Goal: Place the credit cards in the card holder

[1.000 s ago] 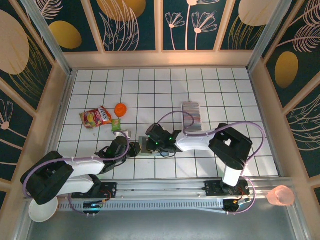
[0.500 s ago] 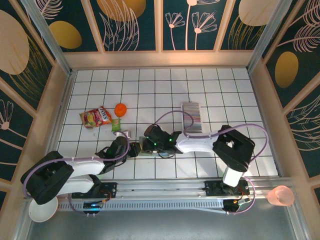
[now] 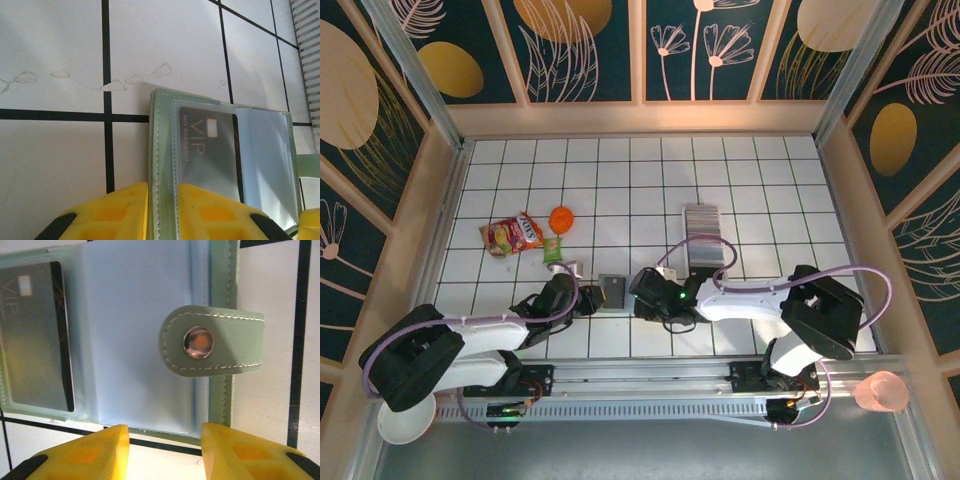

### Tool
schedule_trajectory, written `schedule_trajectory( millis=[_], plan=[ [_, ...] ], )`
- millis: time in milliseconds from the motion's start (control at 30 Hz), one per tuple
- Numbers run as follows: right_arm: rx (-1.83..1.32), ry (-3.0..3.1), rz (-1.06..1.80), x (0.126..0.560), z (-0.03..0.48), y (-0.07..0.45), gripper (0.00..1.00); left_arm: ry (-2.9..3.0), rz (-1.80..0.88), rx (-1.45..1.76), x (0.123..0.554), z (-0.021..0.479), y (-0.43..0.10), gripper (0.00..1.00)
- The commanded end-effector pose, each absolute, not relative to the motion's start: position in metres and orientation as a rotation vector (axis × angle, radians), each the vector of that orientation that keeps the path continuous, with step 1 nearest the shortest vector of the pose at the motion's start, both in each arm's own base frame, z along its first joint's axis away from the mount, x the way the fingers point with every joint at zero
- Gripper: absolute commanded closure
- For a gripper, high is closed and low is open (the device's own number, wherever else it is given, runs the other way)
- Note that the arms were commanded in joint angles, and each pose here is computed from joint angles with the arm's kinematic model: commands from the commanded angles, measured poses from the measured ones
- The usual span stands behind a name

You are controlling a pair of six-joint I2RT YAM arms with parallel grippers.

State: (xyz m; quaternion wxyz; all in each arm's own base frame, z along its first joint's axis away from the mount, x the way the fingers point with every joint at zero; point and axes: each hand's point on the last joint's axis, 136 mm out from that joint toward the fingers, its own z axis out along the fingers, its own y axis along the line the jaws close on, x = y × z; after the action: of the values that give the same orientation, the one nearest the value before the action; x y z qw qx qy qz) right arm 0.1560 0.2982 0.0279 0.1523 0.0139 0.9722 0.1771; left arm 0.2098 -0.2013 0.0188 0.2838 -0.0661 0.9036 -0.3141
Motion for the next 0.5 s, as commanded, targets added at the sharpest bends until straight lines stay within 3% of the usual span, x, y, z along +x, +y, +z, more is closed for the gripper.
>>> schedule_trajectory(
  millis=[0,467],
  plan=[
    [0.064,2.771,0.446,0.161,0.021,0.296,0.57,2.582,-0.805,-0.172,0.18,-0.011,-0.192,0.78],
    [0.099,2.704,0.358,0.168,0.051,0.279,0.54,2.585,-0.794,-0.176,0.178,-0.012,-0.189,0.77]
  ],
)
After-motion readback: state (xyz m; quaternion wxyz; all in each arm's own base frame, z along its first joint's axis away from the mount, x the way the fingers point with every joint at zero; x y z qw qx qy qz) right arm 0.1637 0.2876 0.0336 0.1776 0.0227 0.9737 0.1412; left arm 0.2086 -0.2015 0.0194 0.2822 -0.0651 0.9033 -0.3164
